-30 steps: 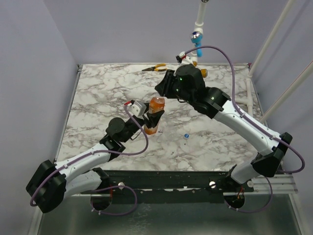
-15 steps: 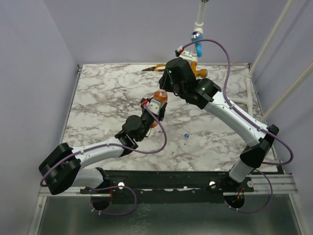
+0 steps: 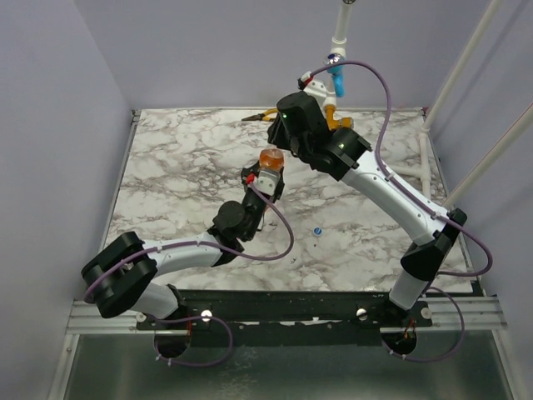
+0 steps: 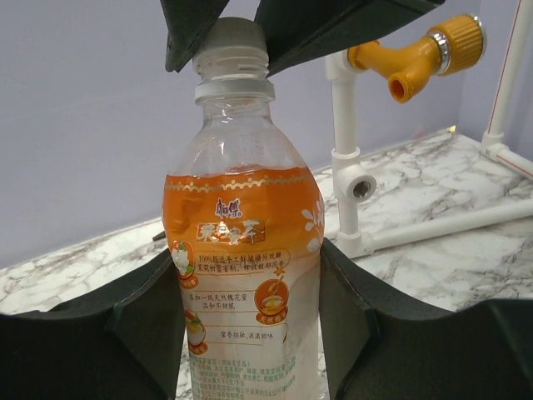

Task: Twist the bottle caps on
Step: Screw the bottle cap onto the plastic bottle.

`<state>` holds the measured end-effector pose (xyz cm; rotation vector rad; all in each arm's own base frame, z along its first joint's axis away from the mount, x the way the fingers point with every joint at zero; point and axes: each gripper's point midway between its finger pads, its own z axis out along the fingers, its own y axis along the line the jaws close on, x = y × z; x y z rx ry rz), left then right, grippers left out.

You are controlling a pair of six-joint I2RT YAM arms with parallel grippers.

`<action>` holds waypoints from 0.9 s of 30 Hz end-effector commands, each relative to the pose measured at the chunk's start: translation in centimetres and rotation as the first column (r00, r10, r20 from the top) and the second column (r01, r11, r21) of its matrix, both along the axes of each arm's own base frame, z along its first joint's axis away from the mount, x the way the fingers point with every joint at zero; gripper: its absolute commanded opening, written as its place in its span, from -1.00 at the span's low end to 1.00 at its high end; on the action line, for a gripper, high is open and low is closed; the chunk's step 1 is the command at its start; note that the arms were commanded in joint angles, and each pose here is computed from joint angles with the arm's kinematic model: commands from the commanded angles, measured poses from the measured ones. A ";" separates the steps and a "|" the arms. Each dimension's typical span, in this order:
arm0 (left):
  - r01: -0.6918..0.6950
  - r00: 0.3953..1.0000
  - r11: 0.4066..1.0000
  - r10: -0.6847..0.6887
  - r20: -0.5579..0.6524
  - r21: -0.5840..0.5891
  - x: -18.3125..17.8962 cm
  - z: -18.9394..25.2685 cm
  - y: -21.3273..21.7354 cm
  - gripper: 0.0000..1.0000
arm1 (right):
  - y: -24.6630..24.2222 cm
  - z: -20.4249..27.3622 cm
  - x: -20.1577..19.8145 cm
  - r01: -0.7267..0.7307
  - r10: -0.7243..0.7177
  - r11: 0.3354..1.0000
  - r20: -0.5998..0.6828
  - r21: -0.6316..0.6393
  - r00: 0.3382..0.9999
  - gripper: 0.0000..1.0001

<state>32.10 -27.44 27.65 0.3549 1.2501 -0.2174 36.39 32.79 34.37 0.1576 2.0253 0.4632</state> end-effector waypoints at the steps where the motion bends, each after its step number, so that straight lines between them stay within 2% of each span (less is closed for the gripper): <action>1: 0.173 0.965 0.962 -0.123 0.230 -0.212 -3.1 8.4 -1.0 -0.47 | 2.0 -3.6 -1.6 -0.089 0.083 0.995 -0.094 -0.051 0.992 -0.67; 8: 0.344 0.938 0.924 -0.330 0.107 -0.164 -5.7 5.2 -2.5 -0.46 | 1.4 0.0 -2.5 -0.156 0.155 0.987 -0.020 -0.049 0.988 -0.61; 20: 0.413 0.904 0.887 -0.427 -0.026 -0.208 -8.0 2.2 -1.6 -0.46 | 0.9 3.1 -4.2 -0.237 0.235 0.971 0.076 0.016 0.969 -0.61; 27: 0.533 0.812 0.793 -0.577 -0.087 -0.295 -9.8 1.5 -1.7 -0.46 | 1.2 4.3 -6.3 -0.350 0.340 0.935 0.131 0.057 0.931 -0.61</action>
